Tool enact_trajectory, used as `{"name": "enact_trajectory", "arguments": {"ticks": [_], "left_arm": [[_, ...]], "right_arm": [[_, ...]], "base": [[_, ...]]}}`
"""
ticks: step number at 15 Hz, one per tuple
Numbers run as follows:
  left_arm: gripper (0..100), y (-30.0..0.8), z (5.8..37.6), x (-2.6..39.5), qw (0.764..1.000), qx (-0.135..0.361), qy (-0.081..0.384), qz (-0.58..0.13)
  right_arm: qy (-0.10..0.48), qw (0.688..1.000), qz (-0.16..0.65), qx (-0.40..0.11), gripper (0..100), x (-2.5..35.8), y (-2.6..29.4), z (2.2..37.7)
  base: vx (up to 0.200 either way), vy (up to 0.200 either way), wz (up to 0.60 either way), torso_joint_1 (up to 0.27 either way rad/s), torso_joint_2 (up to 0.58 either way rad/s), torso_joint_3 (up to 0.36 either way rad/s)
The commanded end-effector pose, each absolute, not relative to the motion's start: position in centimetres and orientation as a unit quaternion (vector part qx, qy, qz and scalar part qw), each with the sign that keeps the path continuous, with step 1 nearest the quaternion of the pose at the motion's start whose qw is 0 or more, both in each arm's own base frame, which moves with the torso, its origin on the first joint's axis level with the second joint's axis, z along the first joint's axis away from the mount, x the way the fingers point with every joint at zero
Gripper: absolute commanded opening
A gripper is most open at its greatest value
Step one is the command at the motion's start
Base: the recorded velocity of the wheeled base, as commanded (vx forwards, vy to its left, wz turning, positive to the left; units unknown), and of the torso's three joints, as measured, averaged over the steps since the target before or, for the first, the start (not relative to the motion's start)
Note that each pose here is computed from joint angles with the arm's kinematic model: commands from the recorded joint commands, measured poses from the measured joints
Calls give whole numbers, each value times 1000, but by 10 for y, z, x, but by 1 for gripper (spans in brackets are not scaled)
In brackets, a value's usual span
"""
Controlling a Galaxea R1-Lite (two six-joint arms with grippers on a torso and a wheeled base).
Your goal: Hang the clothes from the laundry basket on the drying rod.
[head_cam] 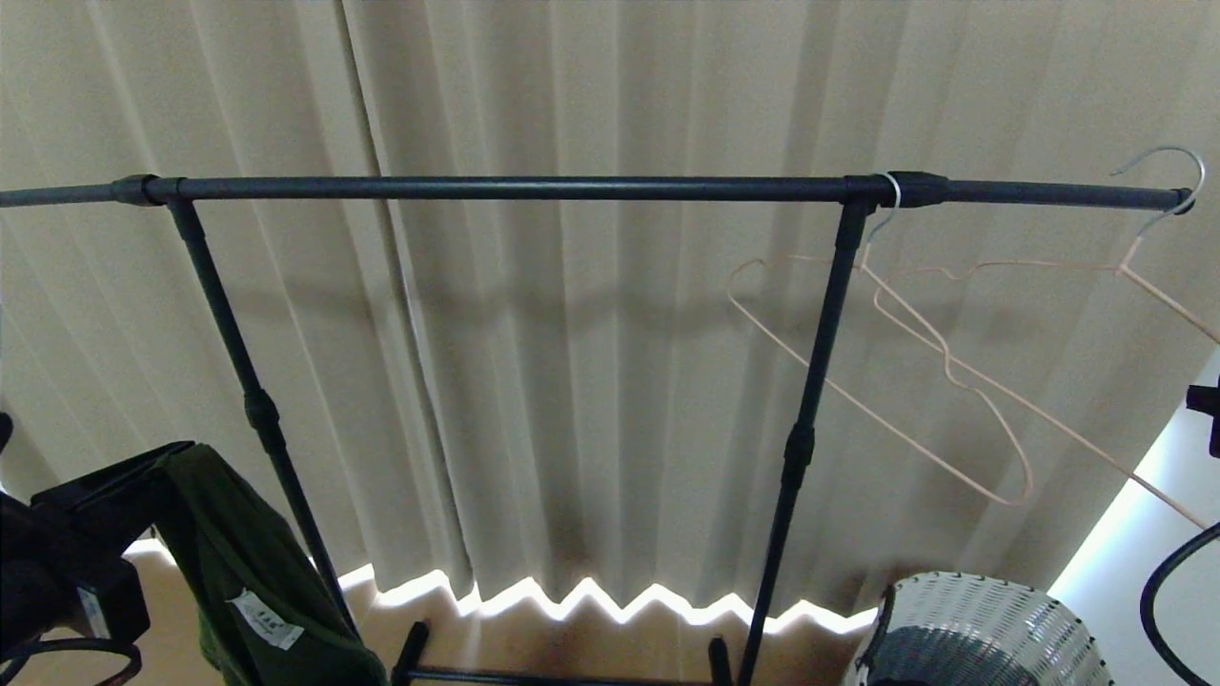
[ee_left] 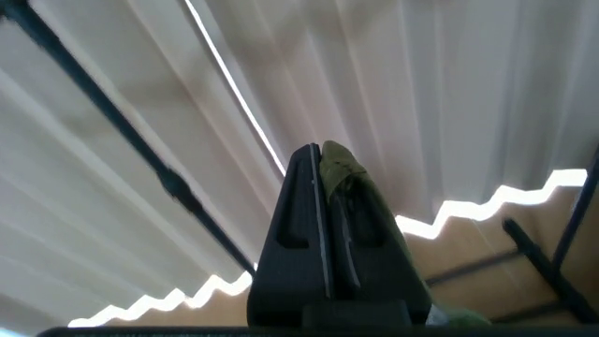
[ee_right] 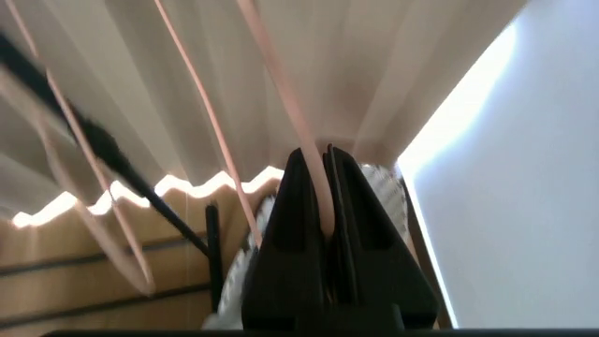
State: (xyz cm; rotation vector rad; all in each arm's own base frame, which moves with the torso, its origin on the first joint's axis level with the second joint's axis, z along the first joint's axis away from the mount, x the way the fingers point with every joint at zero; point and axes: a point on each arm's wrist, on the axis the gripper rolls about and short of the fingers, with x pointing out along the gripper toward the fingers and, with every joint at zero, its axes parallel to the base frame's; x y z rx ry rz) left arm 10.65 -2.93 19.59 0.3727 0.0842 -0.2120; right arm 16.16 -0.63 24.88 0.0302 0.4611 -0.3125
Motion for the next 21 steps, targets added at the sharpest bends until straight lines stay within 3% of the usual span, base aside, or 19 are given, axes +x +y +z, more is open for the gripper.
{"name": "enact_trajectory", "arguments": {"ticks": [1,9,13,21], "left_arm": [[0,-29,194,106,976,185,46,-105],[0,-29,193,107,976,184,49,-106],[0,-30,193,107,976,183,49,-107],[0,-30,193,109,976,183,50,-106]], "right_arm": [[209,966,-154,16,0,140,-6,249],[199,968,-154,21,0,132,-6,248],[137,981,-137,32,0,143,-5,248],[123,990,-56,31,0,137,10,243]], "base": [[-200,0,0,2,2,2],[-200,0,0,-3,2,4],[0,0,0,0,0,0],[0,0,0,0,0,0]]}}
